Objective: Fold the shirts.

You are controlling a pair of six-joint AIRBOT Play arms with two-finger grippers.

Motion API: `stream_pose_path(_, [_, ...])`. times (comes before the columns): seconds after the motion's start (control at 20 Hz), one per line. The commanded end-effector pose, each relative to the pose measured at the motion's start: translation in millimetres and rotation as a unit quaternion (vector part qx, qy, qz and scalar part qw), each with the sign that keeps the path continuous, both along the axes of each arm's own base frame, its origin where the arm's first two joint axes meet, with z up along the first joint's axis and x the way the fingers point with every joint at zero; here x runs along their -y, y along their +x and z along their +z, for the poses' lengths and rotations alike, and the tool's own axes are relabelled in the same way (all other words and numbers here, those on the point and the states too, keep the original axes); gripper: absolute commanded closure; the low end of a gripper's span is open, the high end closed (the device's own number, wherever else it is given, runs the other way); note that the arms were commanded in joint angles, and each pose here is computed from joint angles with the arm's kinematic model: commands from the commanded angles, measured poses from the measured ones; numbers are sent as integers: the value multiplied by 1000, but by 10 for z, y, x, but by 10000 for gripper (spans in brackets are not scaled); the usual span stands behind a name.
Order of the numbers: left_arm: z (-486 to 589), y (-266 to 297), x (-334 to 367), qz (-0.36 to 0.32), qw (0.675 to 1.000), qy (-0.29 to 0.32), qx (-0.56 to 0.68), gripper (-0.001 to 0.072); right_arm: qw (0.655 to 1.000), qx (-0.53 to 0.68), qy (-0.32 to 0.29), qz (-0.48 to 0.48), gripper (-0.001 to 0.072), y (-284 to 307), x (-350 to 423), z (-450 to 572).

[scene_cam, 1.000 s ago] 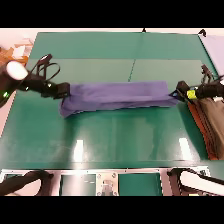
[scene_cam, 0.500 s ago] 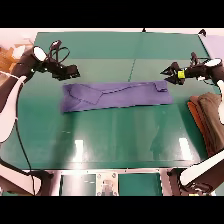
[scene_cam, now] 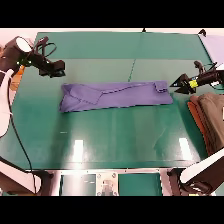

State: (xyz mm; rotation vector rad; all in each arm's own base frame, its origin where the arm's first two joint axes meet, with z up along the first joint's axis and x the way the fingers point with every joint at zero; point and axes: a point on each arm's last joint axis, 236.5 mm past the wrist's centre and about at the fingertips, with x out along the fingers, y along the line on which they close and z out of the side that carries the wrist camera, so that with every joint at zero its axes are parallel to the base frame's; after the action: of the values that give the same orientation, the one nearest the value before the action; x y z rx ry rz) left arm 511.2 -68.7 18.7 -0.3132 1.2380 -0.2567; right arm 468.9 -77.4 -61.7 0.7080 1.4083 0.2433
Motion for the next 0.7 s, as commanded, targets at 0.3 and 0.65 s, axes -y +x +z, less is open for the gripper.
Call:
stream_pose_path(0.3, [-26,-230,14,-21,999,-5,-46,682,999,7,-18,41,177,11,-107,-496])
stream_pose_path(0.65, [-24,-230,19,-21,999,-7,-46,682,998,14,-24,60,246,90,-238,-614])
